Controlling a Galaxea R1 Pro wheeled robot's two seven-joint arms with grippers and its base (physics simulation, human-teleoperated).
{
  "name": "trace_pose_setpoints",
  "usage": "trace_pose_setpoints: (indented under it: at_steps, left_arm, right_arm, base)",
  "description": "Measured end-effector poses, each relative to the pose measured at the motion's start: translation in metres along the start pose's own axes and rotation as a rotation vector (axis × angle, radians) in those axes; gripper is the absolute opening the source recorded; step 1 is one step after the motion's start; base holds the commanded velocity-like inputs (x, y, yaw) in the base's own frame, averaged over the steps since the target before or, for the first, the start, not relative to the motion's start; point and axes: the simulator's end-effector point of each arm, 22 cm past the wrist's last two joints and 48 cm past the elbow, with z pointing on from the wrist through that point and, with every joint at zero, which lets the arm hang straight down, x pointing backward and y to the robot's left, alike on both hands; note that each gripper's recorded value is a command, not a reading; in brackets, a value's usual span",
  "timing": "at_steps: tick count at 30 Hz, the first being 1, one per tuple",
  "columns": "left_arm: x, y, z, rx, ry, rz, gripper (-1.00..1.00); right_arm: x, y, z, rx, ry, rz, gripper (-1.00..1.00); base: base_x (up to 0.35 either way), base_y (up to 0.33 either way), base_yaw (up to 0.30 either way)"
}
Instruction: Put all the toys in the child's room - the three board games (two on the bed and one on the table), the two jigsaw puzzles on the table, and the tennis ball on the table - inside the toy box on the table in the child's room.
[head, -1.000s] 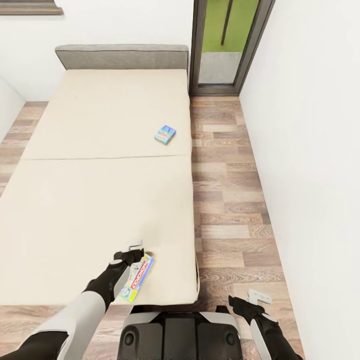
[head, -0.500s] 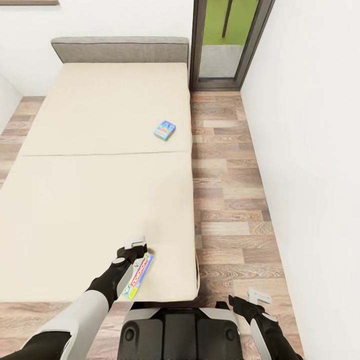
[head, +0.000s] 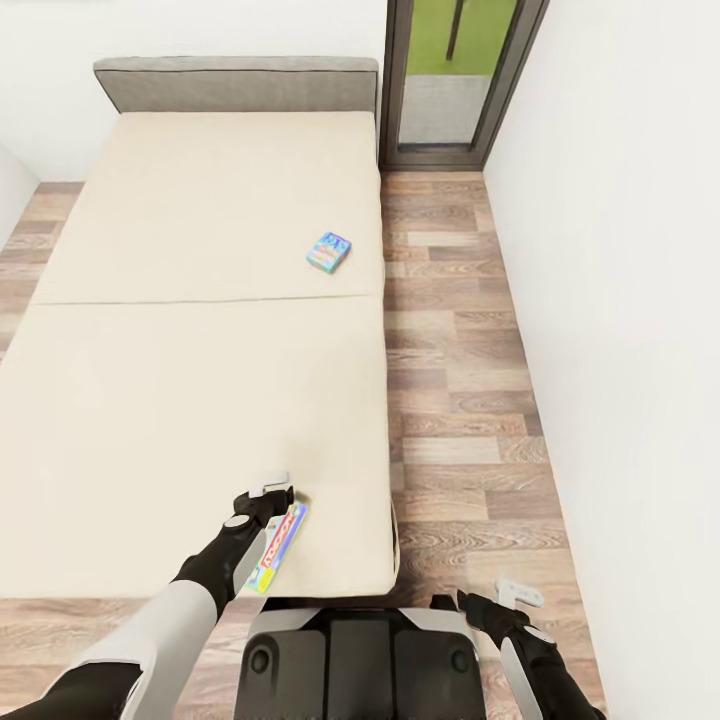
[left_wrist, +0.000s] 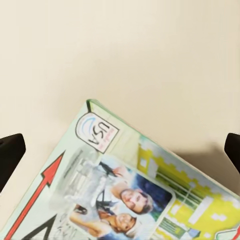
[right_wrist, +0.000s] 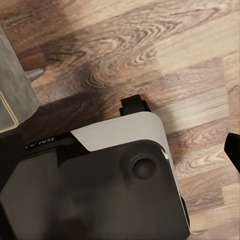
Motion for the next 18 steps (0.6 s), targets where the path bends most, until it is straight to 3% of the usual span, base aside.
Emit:
trace_pose_setpoints:
  at_steps: [18]
  left_arm:
    - [0.014, 0.001, 0.006, -0.002, 0.02, 0.001, 1.0]
  right_arm:
    - [0.008, -0.002, 0.005, 0.006, 0.013, -0.006, 1.0]
  base:
    - [0.0, 0.0, 0.0]
